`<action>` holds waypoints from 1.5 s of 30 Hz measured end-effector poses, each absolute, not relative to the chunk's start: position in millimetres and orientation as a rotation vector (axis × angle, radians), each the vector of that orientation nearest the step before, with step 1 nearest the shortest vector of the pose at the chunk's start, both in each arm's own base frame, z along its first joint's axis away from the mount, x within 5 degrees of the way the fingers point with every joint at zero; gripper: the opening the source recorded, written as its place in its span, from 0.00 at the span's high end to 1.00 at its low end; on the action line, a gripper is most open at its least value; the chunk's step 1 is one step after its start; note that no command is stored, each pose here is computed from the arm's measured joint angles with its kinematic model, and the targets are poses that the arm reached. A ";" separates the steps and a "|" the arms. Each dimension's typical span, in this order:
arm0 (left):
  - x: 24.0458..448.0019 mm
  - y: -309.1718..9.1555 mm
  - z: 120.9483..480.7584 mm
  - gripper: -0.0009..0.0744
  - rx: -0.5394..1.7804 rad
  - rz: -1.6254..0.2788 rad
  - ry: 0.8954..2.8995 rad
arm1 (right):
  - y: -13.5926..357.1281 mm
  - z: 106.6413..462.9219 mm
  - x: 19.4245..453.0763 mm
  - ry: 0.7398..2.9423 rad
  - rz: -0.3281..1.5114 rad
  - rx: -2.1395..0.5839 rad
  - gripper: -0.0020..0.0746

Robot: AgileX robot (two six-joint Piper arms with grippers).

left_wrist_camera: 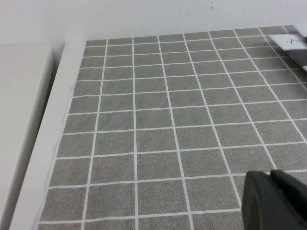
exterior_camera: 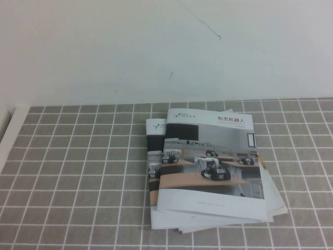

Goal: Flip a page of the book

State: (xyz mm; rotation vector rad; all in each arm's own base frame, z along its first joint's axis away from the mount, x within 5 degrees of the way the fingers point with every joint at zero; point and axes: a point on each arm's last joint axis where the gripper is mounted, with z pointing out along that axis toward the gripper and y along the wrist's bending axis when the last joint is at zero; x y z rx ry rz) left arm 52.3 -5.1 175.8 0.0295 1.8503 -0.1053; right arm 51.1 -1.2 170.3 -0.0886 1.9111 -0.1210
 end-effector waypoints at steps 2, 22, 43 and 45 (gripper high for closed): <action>52.3 -5.1 175.8 0.99 0.030 -0.105 1.850 | -1.2 170.3 51.1 1.911 -0.121 -0.089 0.98; 52.3 -5.1 175.8 0.99 0.030 -0.105 1.850 | -1.2 170.3 51.1 1.911 -0.121 -0.089 0.98; 54.7 -6.8 184.1 0.99 -0.026 -0.180 1.741 | -2.0 175.5 53.9 1.821 -0.133 -0.080 0.98; 55.6 -7.2 191.4 0.99 -0.080 -0.241 1.661 | -2.5 181.7 55.2 1.752 -0.142 -0.073 0.98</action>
